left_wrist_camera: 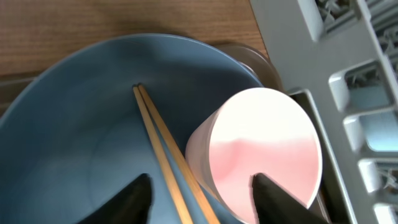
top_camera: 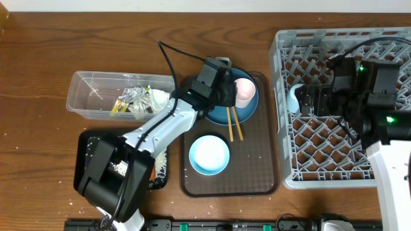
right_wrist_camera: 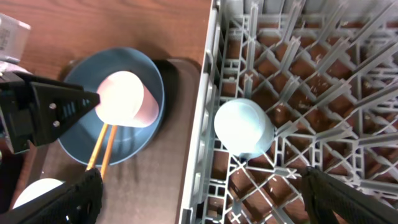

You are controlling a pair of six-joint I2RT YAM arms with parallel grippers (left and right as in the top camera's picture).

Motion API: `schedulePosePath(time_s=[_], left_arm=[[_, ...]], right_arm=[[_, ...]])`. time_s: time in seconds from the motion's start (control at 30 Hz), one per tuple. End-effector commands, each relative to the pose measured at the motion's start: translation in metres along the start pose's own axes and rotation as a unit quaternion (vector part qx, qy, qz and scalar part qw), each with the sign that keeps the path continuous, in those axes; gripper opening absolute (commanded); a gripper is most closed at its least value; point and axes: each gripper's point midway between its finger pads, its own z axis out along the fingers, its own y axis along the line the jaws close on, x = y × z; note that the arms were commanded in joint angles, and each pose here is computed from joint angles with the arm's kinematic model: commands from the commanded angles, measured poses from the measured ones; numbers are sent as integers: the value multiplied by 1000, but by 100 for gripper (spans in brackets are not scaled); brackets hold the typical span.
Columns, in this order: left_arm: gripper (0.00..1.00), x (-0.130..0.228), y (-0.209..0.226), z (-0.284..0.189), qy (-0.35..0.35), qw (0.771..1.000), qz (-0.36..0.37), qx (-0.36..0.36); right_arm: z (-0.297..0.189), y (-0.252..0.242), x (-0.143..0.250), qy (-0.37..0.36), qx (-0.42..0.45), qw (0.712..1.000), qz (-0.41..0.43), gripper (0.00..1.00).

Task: Sort waste into correct bins and load items into the dishwasher rack
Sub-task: 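Grasp the pink cup with the left gripper and lift it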

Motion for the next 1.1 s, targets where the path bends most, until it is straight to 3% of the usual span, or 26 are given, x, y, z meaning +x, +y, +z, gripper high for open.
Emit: schedulePosePath(time_s=[0.0,0.23,0.33,0.47,0.53,0.6,0.7,1.07], left_arm=[[44,-1,2,3,-3,1000,4,-7],[43,4,5,19,1,1000,4,-8],[36,6,6,22,3,1000,4,-9],[34,4,6,21,0,1000,4,-8],[28,2,5,20,-4,1000,5,-6],[14,-3,2,19,-12,1000,6,0],[6,-11,-3,15,-27,1000,8,7],[6,-42,-30,-39,-65,995,11,68]], right_arm=[[7,2,1,10,-5,1000,-4,99],[17,-1,4,24,-3,1000,0,99],[17,-1,4,24,-3,1000,0,99],[17,-1,4,24,-3,1000,0,99],[17,-1,4,24,-3,1000,0,99],[17,-1,4,24,-3,1000,0,99],[17,-1,4,24,-3,1000,0,99],[17,-1,4,24,-3,1000,0,99]])
